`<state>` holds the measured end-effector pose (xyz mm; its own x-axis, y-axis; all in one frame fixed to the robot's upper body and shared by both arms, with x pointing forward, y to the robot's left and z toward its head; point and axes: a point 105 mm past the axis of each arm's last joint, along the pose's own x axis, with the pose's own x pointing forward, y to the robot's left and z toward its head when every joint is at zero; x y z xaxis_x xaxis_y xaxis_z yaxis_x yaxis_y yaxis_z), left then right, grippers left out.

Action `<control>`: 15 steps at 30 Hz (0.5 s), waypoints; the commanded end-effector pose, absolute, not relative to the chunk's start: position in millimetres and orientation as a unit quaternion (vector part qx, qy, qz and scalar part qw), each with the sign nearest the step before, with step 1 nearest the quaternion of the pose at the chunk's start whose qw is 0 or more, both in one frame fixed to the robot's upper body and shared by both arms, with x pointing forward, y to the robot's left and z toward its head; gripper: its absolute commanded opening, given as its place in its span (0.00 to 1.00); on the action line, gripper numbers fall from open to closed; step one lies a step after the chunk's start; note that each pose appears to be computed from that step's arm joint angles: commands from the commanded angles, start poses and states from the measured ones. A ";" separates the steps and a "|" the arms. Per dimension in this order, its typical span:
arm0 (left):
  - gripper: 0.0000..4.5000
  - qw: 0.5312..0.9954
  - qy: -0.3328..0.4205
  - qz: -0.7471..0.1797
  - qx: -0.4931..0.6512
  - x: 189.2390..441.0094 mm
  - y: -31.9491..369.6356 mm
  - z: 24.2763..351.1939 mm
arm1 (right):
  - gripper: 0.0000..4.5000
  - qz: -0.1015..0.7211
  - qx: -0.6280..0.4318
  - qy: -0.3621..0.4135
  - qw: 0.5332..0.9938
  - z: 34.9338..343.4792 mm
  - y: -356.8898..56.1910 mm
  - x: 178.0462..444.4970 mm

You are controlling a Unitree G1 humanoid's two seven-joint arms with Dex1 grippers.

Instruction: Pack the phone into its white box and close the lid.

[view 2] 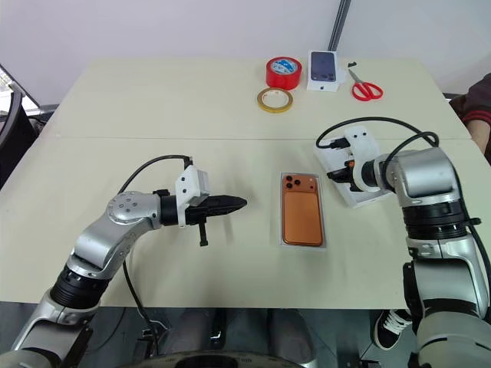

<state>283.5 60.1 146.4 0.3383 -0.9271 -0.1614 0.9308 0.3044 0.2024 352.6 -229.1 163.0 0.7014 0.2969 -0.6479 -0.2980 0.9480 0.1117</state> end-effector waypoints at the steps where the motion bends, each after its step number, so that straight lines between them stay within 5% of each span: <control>1: 0.00 0.841 -0.010 -0.526 0.127 299.0 83.7 158.2 | 0.01 0.249 0.082 0.244 0.934 227.7 -206.3 341.5; 8: 0.00 0.866 0.006 -0.482 0.134 318.8 111.8 154.3 | 0.01 0.475 0.204 0.184 0.836 241.3 -118.2 291.9; 15: 0.00 0.863 0.000 -0.487 0.136 327.0 105.5 155.5 | 0.01 0.415 0.406 0.194 0.791 213.6 -53.3 260.2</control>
